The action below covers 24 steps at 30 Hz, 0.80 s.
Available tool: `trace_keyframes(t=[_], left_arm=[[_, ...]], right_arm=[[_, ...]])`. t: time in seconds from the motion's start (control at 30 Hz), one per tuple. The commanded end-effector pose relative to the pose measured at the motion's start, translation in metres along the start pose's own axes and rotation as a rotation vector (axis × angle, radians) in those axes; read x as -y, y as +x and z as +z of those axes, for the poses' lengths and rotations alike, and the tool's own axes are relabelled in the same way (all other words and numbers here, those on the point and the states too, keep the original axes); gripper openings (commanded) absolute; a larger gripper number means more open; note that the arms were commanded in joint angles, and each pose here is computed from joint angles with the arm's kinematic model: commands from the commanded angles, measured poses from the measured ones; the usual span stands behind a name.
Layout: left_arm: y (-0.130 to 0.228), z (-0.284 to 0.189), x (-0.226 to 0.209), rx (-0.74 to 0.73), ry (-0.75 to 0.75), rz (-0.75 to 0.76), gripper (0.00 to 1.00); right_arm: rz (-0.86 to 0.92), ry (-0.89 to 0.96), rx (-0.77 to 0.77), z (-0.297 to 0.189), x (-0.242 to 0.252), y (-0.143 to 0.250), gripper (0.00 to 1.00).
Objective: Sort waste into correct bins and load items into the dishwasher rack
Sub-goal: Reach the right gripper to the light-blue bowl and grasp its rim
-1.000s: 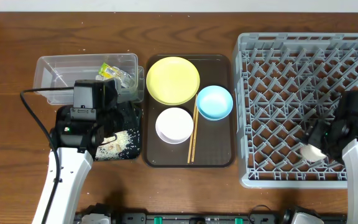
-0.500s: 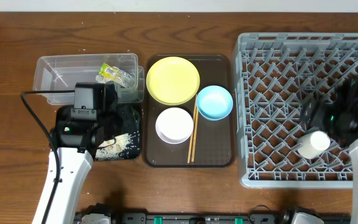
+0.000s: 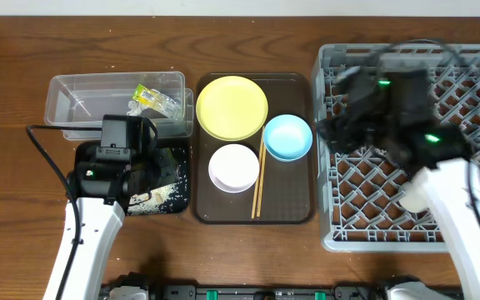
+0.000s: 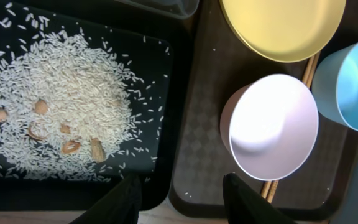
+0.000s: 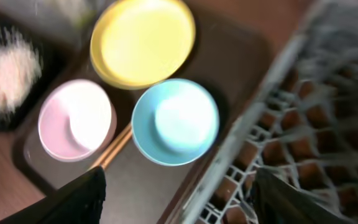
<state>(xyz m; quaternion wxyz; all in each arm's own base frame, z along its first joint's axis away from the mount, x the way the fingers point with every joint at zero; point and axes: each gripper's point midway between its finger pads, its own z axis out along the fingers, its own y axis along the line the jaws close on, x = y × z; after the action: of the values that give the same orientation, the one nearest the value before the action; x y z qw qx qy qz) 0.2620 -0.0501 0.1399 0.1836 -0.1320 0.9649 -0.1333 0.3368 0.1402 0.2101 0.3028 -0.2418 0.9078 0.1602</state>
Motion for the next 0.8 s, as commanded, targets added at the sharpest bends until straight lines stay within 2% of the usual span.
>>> trace_keyframes(t=[0.0,0.27,0.53,0.63,0.77], left_arm=[[-0.003,-0.003,-0.002,0.015,-0.014,0.003,0.46],[-0.003,-0.003,-0.002,0.014,-0.014,0.003,0.46],[-0.004,-0.003,-0.002,0.016,-0.014,0.003,0.46],[-0.004,-0.003,-0.002,0.016,-0.014,0.003,0.46],[-0.003,-0.003,-0.002,0.015,-0.014,0.003,0.46]], right_arm=[[-0.117,0.057,-0.041,0.018,-0.001,-0.016,0.72],[-0.183,0.079,-0.178,0.084,0.003,-0.03,0.73],[-0.172,0.052,-0.327,0.145,0.013,0.005,0.74],[-0.175,0.044,-0.363,0.161,0.015,0.016,0.72],[-0.168,0.038,-0.393,0.175,0.018,0.027,0.62]])
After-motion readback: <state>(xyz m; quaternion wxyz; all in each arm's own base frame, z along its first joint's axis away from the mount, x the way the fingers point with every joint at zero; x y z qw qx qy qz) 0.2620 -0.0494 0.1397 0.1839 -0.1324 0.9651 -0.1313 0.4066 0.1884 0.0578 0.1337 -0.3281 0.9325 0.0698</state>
